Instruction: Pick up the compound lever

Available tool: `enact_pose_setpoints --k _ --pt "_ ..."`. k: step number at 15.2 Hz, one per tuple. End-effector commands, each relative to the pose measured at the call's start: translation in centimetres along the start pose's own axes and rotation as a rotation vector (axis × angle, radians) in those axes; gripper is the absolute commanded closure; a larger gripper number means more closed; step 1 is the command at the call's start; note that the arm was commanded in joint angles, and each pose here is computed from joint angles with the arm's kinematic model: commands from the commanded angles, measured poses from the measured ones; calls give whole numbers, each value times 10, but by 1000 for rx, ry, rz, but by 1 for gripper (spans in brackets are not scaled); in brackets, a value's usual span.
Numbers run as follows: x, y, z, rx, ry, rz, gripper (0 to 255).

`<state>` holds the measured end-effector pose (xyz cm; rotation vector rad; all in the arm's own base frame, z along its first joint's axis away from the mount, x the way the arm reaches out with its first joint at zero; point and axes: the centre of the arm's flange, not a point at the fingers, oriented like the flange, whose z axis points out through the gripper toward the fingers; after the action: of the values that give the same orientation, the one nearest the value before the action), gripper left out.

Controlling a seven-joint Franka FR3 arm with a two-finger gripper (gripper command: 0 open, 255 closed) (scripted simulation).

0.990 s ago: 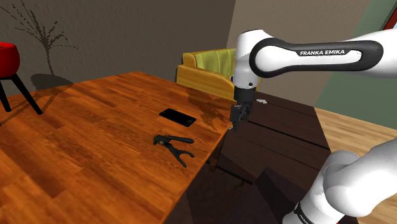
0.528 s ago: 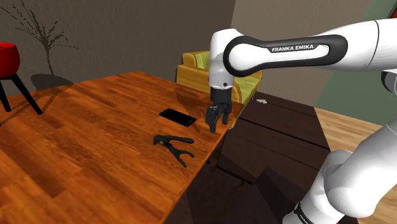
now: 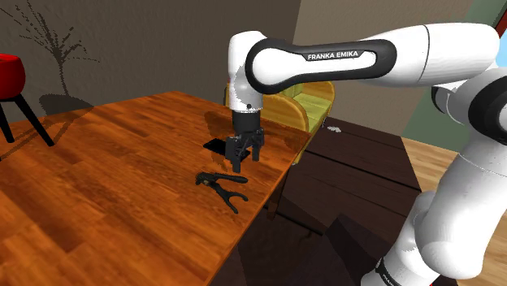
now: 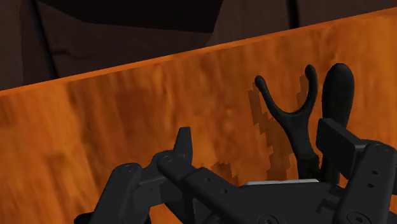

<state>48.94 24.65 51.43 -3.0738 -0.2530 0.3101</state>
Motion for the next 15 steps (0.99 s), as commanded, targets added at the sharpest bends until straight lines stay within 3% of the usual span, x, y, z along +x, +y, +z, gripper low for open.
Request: enact_pose_setpoints --k 1,6,15 --pt "19 -20 -1 6 -2 -13 0" --pt "57 -68 -4 18 -8 -43 0" --pt "65 -65 35 18 -8 -43 0"
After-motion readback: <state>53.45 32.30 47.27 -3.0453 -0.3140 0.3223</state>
